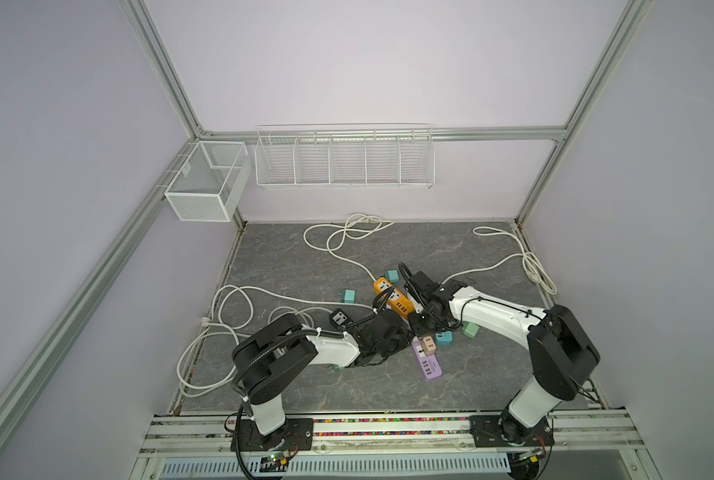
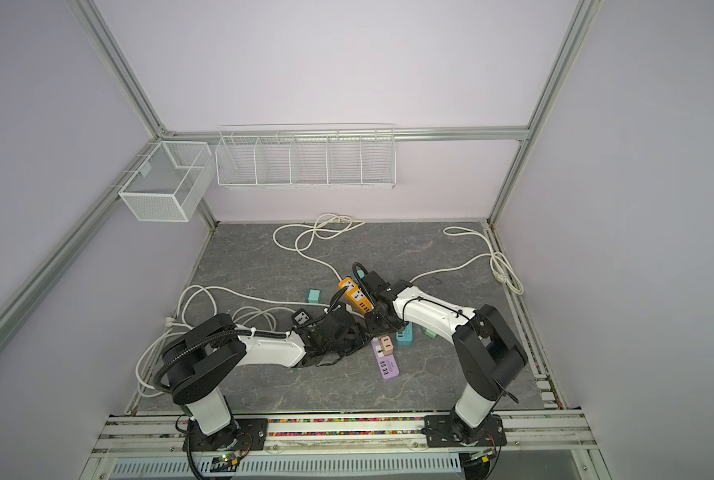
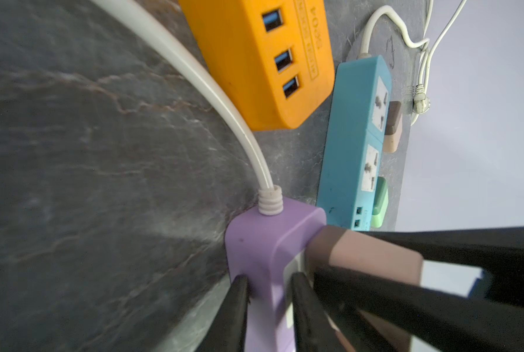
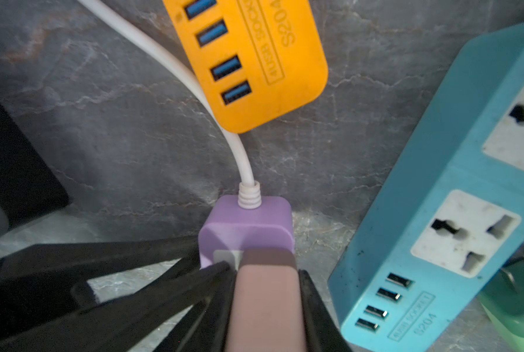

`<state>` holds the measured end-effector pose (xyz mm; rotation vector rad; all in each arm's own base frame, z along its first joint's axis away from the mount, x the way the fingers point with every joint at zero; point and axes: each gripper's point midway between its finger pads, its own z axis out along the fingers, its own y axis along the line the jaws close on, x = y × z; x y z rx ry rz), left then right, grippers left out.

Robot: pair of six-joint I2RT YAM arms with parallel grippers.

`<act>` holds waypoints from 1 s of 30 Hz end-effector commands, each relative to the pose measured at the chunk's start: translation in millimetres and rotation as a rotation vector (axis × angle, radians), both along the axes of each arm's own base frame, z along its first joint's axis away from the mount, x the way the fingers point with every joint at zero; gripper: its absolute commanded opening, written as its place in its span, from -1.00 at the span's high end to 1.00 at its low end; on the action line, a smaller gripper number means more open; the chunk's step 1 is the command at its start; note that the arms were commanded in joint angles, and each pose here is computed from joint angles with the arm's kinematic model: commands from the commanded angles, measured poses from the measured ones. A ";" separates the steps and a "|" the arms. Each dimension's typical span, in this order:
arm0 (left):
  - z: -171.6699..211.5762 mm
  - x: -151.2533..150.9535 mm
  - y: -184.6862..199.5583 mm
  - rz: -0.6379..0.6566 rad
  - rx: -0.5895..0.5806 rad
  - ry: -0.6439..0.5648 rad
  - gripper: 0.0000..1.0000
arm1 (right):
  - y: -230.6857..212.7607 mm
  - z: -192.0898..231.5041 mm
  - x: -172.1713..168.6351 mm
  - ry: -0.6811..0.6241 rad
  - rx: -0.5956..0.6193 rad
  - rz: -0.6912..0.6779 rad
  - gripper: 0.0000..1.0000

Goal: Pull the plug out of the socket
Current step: 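Close the right gripper on the beige adapter while the left holds the purple strip, then pull the beige adapter out with the right gripper while the left steadies the purple strip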

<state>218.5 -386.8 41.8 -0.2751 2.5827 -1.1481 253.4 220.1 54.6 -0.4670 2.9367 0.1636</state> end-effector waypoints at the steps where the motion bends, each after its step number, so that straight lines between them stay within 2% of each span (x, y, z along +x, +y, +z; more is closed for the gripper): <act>1: -36.1 -11.4 24.5 0.029 0.103 0.081 0.48 | 4.5 -3.4 3.2 -0.012 -0.004 0.020 0.49; 5: -43.4 -15.9 28.6 0.026 0.119 0.103 0.48 | 0.4 -0.1 3.4 -0.027 -0.031 0.026 0.49; 9: -47.1 -17.1 29.9 0.026 0.131 0.114 0.51 | 13.2 1.2 -1.5 -0.008 0.030 0.035 0.49; 18: -56.6 -22.8 36.1 0.030 0.166 0.145 0.52 | -11.5 7.4 10.2 -0.061 -0.067 0.018 0.48; 24: -60.7 -23.8 38.3 0.037 0.181 0.159 0.55 | 8.2 9.4 3.5 -0.040 0.004 0.033 0.49; 30: -65.3 -26.6 39.0 0.033 0.194 0.180 0.58 | -13.7 17.2 14.1 -0.076 -0.056 0.015 0.49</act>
